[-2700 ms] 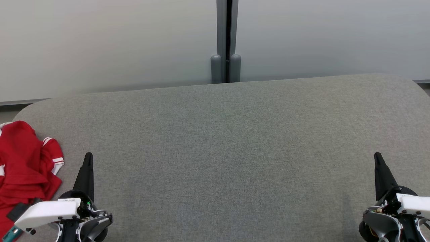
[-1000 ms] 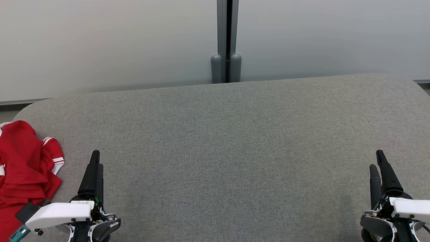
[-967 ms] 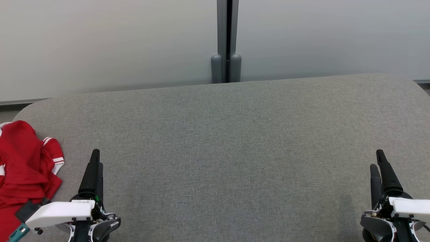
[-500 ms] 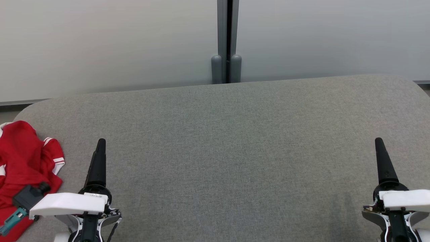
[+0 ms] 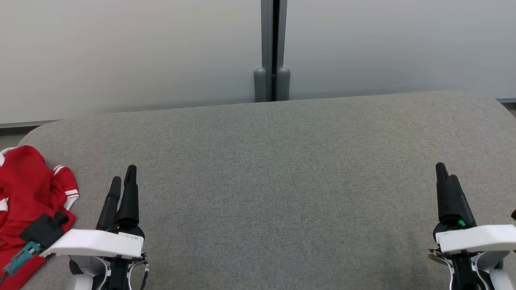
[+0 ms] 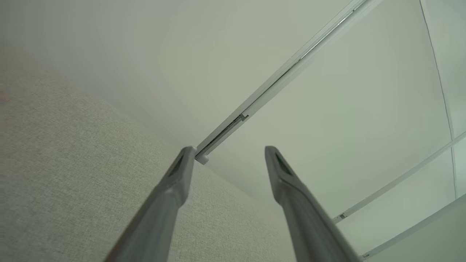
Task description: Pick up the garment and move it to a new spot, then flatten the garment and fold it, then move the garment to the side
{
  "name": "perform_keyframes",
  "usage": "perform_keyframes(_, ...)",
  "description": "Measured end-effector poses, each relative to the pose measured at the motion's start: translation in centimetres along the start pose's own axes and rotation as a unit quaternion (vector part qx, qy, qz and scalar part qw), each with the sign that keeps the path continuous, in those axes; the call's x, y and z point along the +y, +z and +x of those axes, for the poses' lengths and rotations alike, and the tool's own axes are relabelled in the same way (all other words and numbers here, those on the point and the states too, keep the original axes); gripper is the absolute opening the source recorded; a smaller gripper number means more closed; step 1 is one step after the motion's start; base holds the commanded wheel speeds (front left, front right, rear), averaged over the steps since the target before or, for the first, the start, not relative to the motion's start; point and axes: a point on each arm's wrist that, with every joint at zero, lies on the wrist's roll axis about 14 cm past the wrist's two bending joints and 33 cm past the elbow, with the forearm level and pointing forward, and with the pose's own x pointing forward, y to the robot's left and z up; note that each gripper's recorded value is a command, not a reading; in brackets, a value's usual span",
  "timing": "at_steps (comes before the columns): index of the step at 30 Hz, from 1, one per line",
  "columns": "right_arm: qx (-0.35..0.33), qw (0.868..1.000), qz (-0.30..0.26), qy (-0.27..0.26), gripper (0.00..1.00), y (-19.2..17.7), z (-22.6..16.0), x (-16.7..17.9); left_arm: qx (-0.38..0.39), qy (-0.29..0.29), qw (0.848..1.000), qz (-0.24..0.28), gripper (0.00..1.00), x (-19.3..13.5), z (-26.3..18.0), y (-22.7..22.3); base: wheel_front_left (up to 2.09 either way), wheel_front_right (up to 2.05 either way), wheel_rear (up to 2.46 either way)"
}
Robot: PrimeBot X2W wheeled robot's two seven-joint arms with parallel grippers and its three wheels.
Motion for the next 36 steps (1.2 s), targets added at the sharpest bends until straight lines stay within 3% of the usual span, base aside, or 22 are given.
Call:
perform_keyframes(18, 0.038, 0.988, -0.148, 0.009, 1.00, -1.5, -0.6, -0.1, 0.011, -0.001, 0.987, 0.159, 1.00, 0.4, -0.7, -0.7, 0.00, 0.00, 0.00)
perform_keyframes(36, 0.058, 0.965, -0.256, 0.010, 1.00, -2.2, -1.5, -0.7, 0.023, -0.004, 0.964, 0.265, 1.00, 1.0, -1.5, -1.7, 0.00, 0.00, 0.00)
